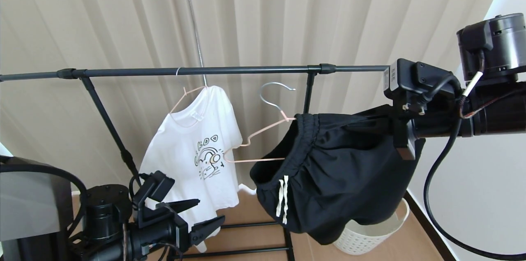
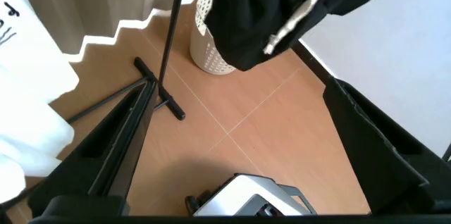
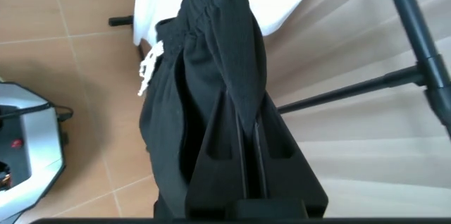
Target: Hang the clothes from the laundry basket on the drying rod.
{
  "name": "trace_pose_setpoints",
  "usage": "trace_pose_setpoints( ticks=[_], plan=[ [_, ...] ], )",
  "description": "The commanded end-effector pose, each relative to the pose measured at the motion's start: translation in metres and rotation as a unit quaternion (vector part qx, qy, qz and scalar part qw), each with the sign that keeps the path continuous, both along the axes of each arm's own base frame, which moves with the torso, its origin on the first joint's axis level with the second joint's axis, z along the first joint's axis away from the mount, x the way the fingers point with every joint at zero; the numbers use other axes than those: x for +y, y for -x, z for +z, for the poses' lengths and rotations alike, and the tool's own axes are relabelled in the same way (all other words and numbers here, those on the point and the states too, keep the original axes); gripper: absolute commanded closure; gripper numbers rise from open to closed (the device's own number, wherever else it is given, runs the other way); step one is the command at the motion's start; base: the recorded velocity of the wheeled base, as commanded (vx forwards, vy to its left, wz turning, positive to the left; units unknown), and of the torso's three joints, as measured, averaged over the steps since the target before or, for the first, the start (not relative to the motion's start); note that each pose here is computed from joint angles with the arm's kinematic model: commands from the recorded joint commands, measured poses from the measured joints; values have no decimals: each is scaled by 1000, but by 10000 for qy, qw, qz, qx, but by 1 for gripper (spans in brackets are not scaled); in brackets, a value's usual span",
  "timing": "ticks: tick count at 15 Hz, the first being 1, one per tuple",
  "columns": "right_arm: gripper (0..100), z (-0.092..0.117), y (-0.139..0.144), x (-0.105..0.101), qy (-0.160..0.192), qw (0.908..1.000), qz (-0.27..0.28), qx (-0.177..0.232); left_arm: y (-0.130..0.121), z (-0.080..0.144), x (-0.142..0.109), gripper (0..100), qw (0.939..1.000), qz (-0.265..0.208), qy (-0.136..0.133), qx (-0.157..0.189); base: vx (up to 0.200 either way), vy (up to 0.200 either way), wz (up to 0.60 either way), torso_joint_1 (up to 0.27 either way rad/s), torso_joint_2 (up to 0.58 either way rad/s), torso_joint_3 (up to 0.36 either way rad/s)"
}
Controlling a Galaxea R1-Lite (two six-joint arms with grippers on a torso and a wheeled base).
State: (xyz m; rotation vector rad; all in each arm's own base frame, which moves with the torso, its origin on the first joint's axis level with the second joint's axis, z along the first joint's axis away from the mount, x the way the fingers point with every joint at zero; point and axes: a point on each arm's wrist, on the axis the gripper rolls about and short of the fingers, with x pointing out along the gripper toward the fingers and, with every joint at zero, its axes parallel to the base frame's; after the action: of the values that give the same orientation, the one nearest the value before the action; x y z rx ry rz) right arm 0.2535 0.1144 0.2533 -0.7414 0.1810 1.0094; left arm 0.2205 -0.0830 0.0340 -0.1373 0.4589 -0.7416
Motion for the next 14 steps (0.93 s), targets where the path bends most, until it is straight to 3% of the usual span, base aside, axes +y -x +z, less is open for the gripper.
trace_pose_setpoints(
  ticks=[1, 4, 10, 14],
  plan=[
    [100, 0, 14, -5, -74, 9998, 10, -182, -9, -10, -13, 0, 9999, 13, 44, 154, 0, 0, 0, 0, 0, 0],
    [100, -1, 20, -5, -114, 9998, 35, -185, -20, -7, -22, 0, 9991, 93, 362, 182, 0, 0, 0, 0, 0, 0],
    [100, -1, 33, 4, -255, 9995, 188, -27, -43, -9, -43, 0, 9983, 256, 528, -29, 0, 0, 0, 0, 0, 0],
    [100, 0, 34, 8, -252, 9995, 174, -16, -53, -16, -61, 0, 9981, 316, 503, -153, 0, 0, 0, 0, 0, 0]
  ],
)
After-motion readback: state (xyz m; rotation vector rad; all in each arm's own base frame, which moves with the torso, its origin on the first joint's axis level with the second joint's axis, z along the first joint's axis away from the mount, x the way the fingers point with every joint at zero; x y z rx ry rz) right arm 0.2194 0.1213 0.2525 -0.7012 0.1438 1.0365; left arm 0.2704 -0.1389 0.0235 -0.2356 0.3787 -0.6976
